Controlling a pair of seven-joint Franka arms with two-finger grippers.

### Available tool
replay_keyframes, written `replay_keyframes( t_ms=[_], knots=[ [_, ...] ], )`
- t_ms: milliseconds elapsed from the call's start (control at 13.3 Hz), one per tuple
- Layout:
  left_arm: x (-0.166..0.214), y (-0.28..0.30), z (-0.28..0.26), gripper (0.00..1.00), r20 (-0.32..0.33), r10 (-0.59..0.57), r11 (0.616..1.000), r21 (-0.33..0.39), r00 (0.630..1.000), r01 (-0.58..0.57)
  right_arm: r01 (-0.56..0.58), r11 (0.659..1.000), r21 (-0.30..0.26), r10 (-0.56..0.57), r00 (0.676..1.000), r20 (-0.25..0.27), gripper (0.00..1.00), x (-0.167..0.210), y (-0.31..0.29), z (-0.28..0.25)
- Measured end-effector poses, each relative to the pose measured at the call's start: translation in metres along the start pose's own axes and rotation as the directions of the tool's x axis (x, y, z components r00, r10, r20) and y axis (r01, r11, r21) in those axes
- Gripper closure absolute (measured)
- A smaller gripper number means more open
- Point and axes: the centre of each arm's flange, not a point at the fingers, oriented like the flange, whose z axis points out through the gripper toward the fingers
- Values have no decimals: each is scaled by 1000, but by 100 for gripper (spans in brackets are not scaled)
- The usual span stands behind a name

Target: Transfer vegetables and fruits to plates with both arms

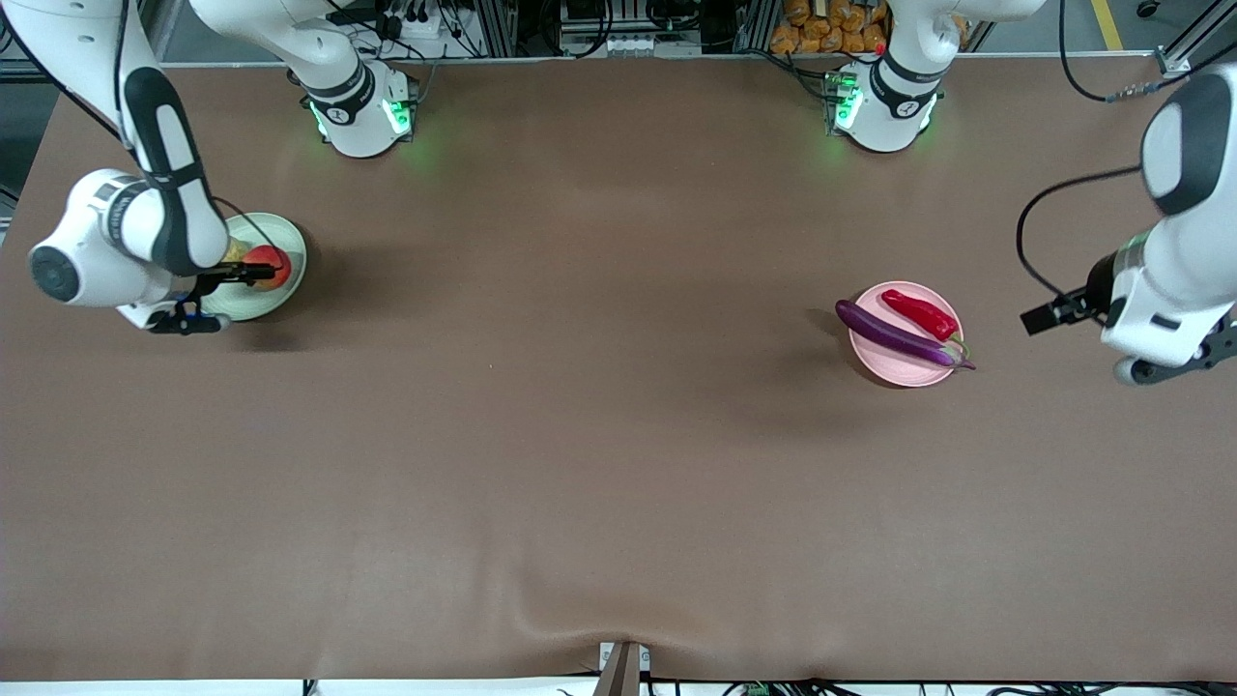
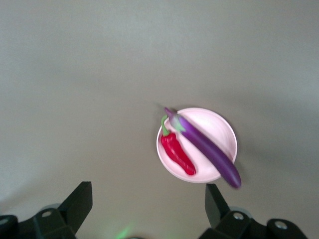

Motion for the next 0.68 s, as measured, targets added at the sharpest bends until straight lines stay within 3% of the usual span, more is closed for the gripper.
replay_keyframes(
  t_ms=[225, 450, 676],
  knots=[
    [-25, -8, -44, 0, -37, 24, 995, -96, 999, -27, 102, 993, -52, -107, 989, -98, 0, 37, -44, -106],
    [-28, -6, -65, 0, -89, 40, 991, -125, 995, -51, 237, 962, -138, -263, 939, -220, 0, 62, -123, -196],
    [-39, 8, -85, 0, -142, 168, 975, -121, 976, -185, 338, 914, -223, -386, 894, -228, 0, 48, -195, -302]
  ],
)
